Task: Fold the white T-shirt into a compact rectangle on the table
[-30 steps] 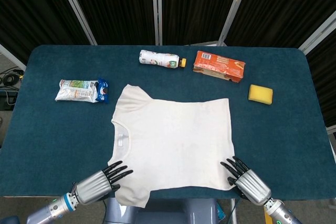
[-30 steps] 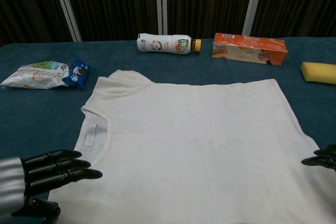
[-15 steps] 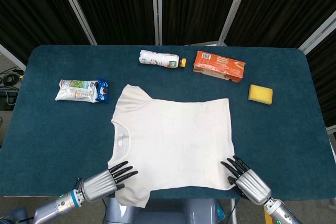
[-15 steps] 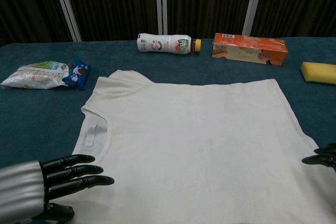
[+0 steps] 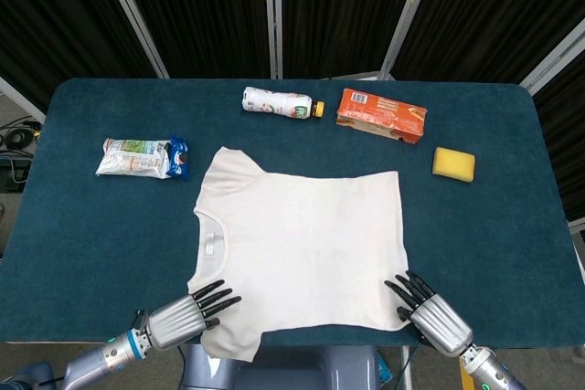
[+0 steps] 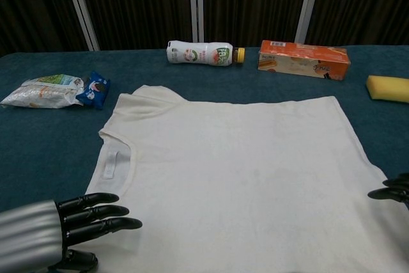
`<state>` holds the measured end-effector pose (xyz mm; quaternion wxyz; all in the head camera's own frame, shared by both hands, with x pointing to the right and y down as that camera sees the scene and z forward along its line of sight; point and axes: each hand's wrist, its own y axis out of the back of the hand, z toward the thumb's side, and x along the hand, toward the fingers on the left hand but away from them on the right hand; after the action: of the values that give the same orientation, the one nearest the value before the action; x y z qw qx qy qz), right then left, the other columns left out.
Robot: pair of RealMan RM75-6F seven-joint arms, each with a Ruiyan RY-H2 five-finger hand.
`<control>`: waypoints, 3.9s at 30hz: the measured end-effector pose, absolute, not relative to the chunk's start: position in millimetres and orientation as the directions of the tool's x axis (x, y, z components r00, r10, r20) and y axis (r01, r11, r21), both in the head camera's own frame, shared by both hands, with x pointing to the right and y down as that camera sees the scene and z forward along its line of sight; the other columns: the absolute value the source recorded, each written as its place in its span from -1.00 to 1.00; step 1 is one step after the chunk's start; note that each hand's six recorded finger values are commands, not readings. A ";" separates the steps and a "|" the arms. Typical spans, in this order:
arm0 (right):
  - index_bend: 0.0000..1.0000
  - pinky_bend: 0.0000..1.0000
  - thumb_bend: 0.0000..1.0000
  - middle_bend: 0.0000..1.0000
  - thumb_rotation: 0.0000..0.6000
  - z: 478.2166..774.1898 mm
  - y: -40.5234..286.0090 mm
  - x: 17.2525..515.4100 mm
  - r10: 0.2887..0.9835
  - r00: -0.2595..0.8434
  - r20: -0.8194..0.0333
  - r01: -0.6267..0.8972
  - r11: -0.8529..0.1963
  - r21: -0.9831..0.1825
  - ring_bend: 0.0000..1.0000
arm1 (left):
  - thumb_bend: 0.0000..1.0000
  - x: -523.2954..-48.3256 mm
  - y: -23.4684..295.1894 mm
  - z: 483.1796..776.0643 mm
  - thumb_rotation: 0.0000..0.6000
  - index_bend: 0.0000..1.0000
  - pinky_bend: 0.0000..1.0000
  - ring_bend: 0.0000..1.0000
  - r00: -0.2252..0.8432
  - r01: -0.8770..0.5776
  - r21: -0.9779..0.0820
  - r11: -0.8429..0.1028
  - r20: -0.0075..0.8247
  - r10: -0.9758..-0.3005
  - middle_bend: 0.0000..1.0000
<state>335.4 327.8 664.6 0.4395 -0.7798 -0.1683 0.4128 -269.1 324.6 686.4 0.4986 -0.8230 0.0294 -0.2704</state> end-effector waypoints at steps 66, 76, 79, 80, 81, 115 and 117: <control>0.45 -1.00 -0.11 -0.78 1.00 604.1 309.1 314.3 0.505 0.762 -0.404 -0.068 -0.559 -0.827 -1.00 | 0.18 -281.2 309.9 614.2 1.00 0.40 -1.00 -1.00 0.842 0.034 -0.745 -0.666 0.380 -0.382 -1.00; 0.45 -1.00 -0.11 -0.77 1.00 596.7 308.7 311.4 0.447 0.784 -0.430 -0.131 -0.559 -0.819 -1.00 | 0.18 -293.3 316.5 595.5 1.00 0.41 -1.00 -1.00 0.860 0.058 -0.740 -0.671 0.379 -0.343 -1.00; 0.46 -1.00 -0.11 -0.77 1.00 595.1 311.1 312.4 0.430 0.787 -0.441 -0.148 -0.564 -0.813 -1.00 | 0.18 -296.0 322.7 591.2 1.00 0.42 -1.00 -1.00 0.866 0.059 -0.727 -0.684 0.378 -0.327 -1.00; 0.46 -1.00 -0.11 -0.77 1.00 594.1 312.4 312.7 0.424 0.790 -0.444 -0.153 -0.565 -0.811 -1.00 | 0.18 -296.7 324.0 590.0 1.00 0.42 -1.00 -1.00 0.868 0.059 -0.726 -0.685 0.377 -0.324 -1.00; 0.46 -1.00 -0.11 -0.77 1.00 593.3 313.4 312.8 0.420 0.791 -0.445 -0.155 -0.566 -0.810 -1.00 | 0.18 -297.5 325.2 588.6 1.00 0.42 -1.00 -1.00 0.869 0.058 -0.726 -0.685 0.374 -0.323 -1.00; 0.46 -1.00 -0.11 -0.77 1.00 580.9 315.1 307.6 0.415 0.790 -0.451 -0.134 -0.601 -0.788 -1.00 | 0.19 -305.5 317.2 576.5 1.00 0.47 -1.00 -1.00 0.856 0.002 -0.747 -0.665 0.346 -0.385 -1.00; 0.46 -1.00 -0.11 -0.77 1.00 584.0 304.4 309.9 0.441 0.772 -0.458 -0.120 -0.607 -0.786 -1.00 | 0.19 -302.8 302.6 578.2 1.00 0.47 -1.00 -1.00 0.840 -0.020 -0.760 -0.649 0.339 -0.423 -1.00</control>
<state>309.9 304.4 584.0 0.4327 -0.8358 -0.0962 0.3240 -302.8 302.6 578.2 0.3991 -0.8722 0.1271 -0.2526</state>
